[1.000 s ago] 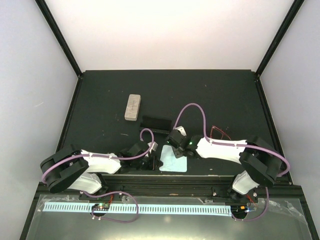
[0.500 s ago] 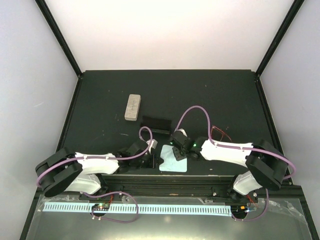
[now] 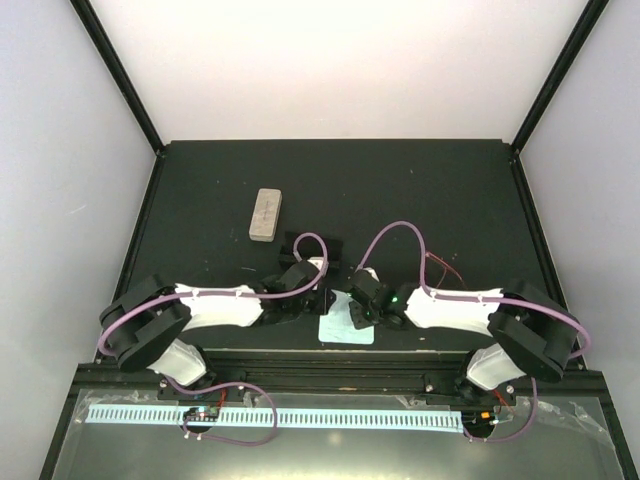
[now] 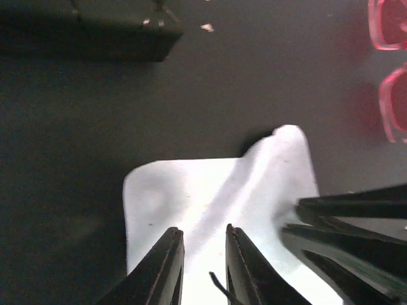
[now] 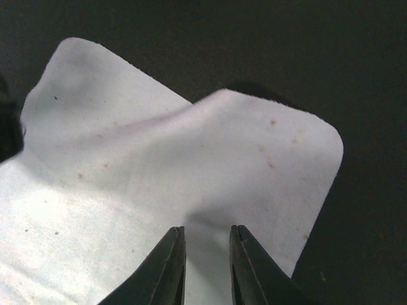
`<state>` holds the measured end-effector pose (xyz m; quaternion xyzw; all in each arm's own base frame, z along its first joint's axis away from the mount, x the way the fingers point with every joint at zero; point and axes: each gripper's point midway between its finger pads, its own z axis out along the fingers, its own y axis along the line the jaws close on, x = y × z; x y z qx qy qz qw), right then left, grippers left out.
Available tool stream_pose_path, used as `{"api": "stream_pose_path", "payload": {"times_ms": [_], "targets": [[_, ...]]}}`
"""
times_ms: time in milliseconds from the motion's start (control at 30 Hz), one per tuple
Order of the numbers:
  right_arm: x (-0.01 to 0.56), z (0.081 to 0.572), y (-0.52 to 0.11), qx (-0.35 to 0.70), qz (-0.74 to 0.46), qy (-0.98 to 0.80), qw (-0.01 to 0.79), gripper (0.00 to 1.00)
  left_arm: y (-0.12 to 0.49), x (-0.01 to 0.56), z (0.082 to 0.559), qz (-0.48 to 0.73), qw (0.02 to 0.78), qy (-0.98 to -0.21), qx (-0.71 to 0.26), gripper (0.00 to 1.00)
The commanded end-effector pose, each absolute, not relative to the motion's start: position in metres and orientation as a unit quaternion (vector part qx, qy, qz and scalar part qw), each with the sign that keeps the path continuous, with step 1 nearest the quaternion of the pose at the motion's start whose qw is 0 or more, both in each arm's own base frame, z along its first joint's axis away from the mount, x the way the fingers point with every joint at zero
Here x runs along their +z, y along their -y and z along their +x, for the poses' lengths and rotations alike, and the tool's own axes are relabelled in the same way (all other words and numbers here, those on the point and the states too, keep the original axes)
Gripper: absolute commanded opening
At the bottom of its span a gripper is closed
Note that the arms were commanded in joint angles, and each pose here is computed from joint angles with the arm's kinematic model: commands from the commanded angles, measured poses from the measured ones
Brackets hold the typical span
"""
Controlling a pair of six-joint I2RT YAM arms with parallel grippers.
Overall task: Organize the sunglasses
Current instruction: Adjust the glasses cleaning cloth at the center of the board.
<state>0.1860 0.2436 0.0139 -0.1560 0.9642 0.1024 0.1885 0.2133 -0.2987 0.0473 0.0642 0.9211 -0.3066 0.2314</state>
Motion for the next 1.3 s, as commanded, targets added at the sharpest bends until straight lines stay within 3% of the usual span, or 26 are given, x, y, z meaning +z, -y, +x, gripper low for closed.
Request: {"api": "stream_pose_path", "payload": {"times_ms": [0, 533, 667, 867, 1267], "targets": [[-0.005, 0.168, -0.211, 0.064, -0.129, -0.977, 0.156, 0.23, 0.285, 0.035, 0.228, 0.070, 0.248, -0.936, -0.238, 0.20], [0.007, 0.174, -0.236, 0.122, -0.123, -0.970, 0.170, 0.24, 0.287, 0.009, 0.240, 0.091, 0.217, -0.954, -0.185, 0.26], [0.008, 0.174, -0.237, 0.125, -0.123, -0.970, 0.168, 0.24, 0.290, 0.009, 0.240, 0.088, 0.207, -0.955, -0.192, 0.20], [0.017, 0.179, -0.239, 0.129, -0.118, -0.967, 0.183, 0.23, 0.293, 0.007, 0.235, 0.086, 0.200, -0.953, -0.210, 0.02], [0.047, 0.215, -0.216, 0.086, -0.068, -0.960, 0.259, 0.27, 0.268, 0.024, 0.248, 0.041, 0.251, -0.950, -0.180, 0.02]]}}
